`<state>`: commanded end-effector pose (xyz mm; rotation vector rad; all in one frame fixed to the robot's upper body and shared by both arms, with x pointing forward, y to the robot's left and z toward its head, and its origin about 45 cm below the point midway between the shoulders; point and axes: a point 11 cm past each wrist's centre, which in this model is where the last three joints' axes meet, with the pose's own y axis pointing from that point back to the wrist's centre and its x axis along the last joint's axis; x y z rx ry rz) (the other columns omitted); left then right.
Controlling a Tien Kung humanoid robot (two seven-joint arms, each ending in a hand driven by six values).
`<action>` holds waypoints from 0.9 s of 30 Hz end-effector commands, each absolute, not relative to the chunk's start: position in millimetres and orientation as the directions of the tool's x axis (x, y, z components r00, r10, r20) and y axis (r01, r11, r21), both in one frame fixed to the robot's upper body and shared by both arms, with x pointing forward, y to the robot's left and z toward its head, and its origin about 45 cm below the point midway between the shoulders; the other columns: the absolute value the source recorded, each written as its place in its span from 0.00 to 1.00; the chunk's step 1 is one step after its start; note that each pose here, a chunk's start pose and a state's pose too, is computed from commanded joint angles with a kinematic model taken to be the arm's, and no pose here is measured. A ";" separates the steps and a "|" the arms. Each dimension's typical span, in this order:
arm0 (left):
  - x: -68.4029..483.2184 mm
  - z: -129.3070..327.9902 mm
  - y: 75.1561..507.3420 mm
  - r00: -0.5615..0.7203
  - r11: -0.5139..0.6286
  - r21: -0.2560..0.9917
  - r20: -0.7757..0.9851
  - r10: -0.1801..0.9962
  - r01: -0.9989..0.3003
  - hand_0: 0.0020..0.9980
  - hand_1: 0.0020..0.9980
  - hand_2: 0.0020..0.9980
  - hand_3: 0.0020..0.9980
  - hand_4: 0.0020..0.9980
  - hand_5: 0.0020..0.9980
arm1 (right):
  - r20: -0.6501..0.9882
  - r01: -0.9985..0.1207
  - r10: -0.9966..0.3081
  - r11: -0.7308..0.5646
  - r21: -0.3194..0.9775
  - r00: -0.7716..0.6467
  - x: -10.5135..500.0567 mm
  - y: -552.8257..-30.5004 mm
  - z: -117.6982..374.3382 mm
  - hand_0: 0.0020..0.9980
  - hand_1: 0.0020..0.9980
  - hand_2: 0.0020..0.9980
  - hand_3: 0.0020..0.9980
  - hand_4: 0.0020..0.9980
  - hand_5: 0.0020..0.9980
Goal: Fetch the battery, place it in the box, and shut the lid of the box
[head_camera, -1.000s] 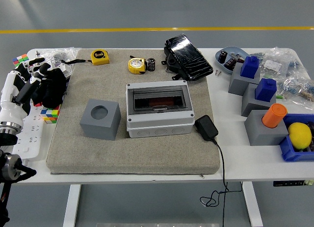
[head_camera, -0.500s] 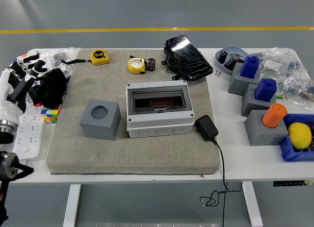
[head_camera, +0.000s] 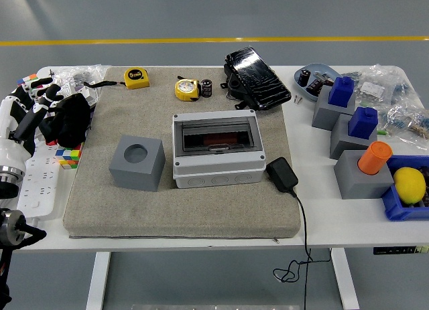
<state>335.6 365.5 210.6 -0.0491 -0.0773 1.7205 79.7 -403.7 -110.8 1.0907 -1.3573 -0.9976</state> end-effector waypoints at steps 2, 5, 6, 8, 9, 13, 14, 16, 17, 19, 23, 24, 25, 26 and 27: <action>335.9 211.0 365.6 -0.150 -0.149 -0.081 0.012 0.989 -0.986 0.39 0.54 0.59 0.63 1.00 0.49 | 0.229 -0.073 -0.973 0.228 0.971 -0.002 80.2 -403.6 -110.7 0.60 0.65 0.67 0.58 0.98 0.56; 336.3 211.7 366.4 -0.150 -0.148 -0.082 0.016 0.989 -0.986 0.39 0.54 0.59 0.63 1.00 0.49 | 0.229 -0.077 -0.973 0.228 0.971 -0.003 81.9 -403.7 -110.4 0.60 0.65 0.67 0.58 0.98 0.56; 336.4 211.9 366.5 -0.149 -0.148 -0.082 0.017 0.989 -0.986 0.39 0.54 0.59 0.63 1.00 0.49 | 0.229 -0.078 -0.973 0.228 0.970 -0.002 82.4 -403.7 -110.3 0.60 0.65 0.67 0.58 0.98 0.57; 336.7 212.5 366.8 -0.150 -0.148 -0.083 0.018 0.989 -0.986 0.39 0.54 0.59 0.63 1.00 0.49 | 0.229 -0.079 -0.973 0.229 0.970 -0.003 83.1 -403.8 -110.1 0.60 0.65 0.67 0.58 0.98 0.57; 336.8 212.9 366.9 -0.150 -0.148 -0.085 0.018 0.989 -0.985 0.39 0.54 0.59 0.63 1.00 0.49 | 0.229 -0.080 -0.973 0.229 0.970 -0.002 83.3 -404.0 -110.0 0.60 0.65 0.67 0.58 0.98 0.57; 337.3 213.8 366.8 -0.149 -0.147 -0.087 0.019 0.989 -0.985 0.39 0.54 0.59 0.63 1.00 0.48 | 0.230 -0.078 -0.973 0.229 0.970 0.000 82.7 -404.2 -110.1 0.60 0.65 0.67 0.58 0.98 0.56; 337.4 213.9 366.7 -0.149 -0.147 -0.087 0.020 0.989 -0.985 0.39 0.54 0.59 0.63 1.00 0.48 | 0.230 -0.077 -0.973 0.229 0.970 0.000 82.5 -404.2 -110.1 0.60 0.65 0.67 0.58 0.98 0.56; 337.5 213.9 366.8 -0.149 -0.146 -0.087 0.021 0.989 -0.985 0.39 0.54 0.59 0.63 1.00 0.48 | 0.230 -0.076 -0.973 0.229 0.970 0.001 82.2 -404.1 -110.2 0.60 0.65 0.67 0.58 0.98 0.56; 337.5 213.9 366.9 -0.149 -0.147 -0.087 0.021 0.989 -0.985 0.39 0.54 0.59 0.63 1.00 0.48 | 0.230 -0.076 -0.973 0.229 0.970 0.001 82.1 -404.1 -110.2 0.60 0.65 0.67 0.58 0.98 0.56; 337.4 213.8 366.9 -0.149 -0.147 -0.087 0.022 0.989 -0.985 0.39 0.54 0.58 0.63 1.00 0.48 | 0.230 -0.076 -0.973 0.229 0.970 0.002 81.9 -404.2 -110.2 0.60 0.65 0.67 0.58 0.98 0.57; 337.5 213.8 366.7 -0.148 -0.145 -0.087 0.023 0.989 -0.986 0.39 0.54 0.58 0.63 1.00 0.48 | 0.231 -0.074 -0.973 0.230 0.970 0.002 81.4 -404.9 -110.1 0.60 0.65 0.67 0.58 0.98 0.57; 337.8 214.5 366.6 -0.147 -0.145 -0.088 0.024 0.989 -0.986 0.39 0.54 0.58 0.63 1.00 0.48 | 0.232 -0.075 -0.973 0.231 0.970 0.003 81.8 -405.2 -109.9 0.60 0.65 0.67 0.58 0.98 0.56; 338.1 215.0 366.4 -0.146 -0.143 -0.089 0.025 0.989 -0.986 0.39 0.54 0.58 0.63 1.00 0.48 | 0.233 -0.075 -0.973 0.232 0.970 0.004 82.3 -405.5 -109.7 0.60 0.65 0.67 0.58 0.98 0.56; 338.4 215.3 366.1 -0.145 -0.142 -0.089 0.026 0.989 -0.986 0.39 0.54 0.58 0.63 1.00 0.48 | 0.233 -0.076 -0.972 0.232 0.970 0.003 82.5 -405.6 -109.6 0.60 0.65 0.67 0.58 0.98 0.56; 338.5 215.3 366.0 -0.143 -0.141 -0.089 0.027 0.989 -0.986 0.39 0.54 0.58 0.63 1.00 0.48 | 0.233 -0.076 -0.972 0.232 0.970 0.003 82.6 -405.6 -109.6 0.60 0.65 0.67 0.58 0.98 0.56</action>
